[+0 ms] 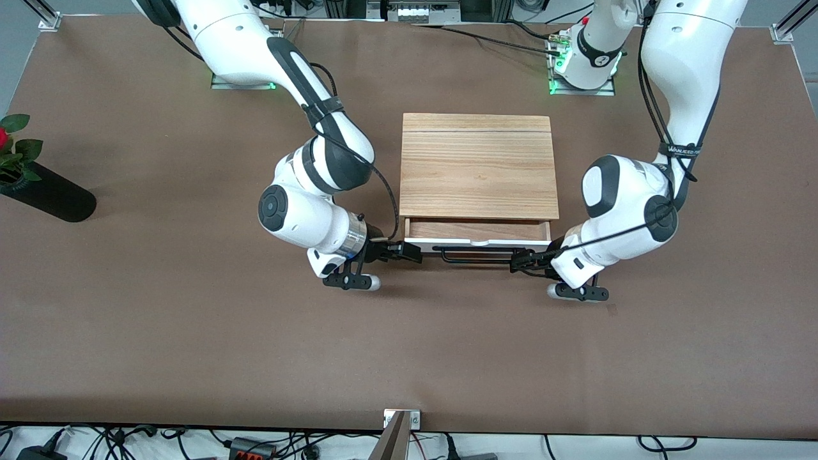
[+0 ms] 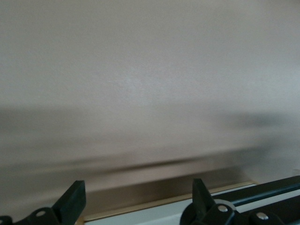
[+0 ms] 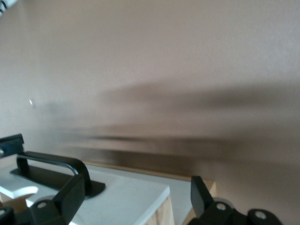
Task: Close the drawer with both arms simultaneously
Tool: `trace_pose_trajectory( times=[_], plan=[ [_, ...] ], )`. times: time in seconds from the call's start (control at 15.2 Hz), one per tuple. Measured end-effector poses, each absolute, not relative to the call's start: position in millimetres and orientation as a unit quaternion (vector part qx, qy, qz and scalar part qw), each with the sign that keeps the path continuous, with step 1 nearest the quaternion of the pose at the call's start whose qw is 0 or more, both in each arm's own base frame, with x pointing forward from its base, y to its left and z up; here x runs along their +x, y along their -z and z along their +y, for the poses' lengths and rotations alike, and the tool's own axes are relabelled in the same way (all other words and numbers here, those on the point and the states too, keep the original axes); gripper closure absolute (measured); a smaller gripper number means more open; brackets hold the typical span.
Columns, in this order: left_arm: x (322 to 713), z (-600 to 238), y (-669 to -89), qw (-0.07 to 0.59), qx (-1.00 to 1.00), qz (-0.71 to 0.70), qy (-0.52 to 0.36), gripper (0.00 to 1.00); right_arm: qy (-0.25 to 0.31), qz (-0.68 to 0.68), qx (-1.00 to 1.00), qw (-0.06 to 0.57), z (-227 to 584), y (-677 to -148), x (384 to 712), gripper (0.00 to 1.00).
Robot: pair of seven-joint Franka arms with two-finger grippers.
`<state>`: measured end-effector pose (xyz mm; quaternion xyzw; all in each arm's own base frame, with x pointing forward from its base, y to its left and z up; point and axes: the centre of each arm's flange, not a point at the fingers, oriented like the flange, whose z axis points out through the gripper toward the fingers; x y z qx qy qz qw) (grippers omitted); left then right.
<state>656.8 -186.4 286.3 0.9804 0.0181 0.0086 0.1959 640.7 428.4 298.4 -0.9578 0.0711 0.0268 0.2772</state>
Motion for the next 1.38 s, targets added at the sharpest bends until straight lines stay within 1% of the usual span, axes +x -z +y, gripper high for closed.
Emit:
trace_pose_trajectory(
  times=[0.33,0.46,0.72,1.05,1.25,1.38],
  plan=[
    [651,-188,-283,0.202,0.979,0.019,0.019,0.00,-0.114,0.037,-0.959,0.257,429,-285,622,0.00],
    [647,-189,-280,0.203,0.978,0.015,0.040,0.00,-0.139,0.024,-0.957,0.252,430,-281,615,0.00],
    [634,-185,-274,0.204,0.974,0.009,0.100,0.00,-0.151,0.018,-0.955,0.254,430,-280,613,0.00],
    [628,-176,-272,0.206,0.968,0.008,0.141,0.00,-0.194,0.006,-0.943,0.270,423,-273,608,0.00],
    [628,-176,-272,0.206,0.968,0.007,0.141,0.00,-0.192,0.007,-0.941,0.279,420,-279,613,0.00],
    [632,-177,-279,0.208,0.969,0.006,0.134,0.00,-0.175,0.010,-0.941,0.289,412,-295,627,0.00]
  ],
)
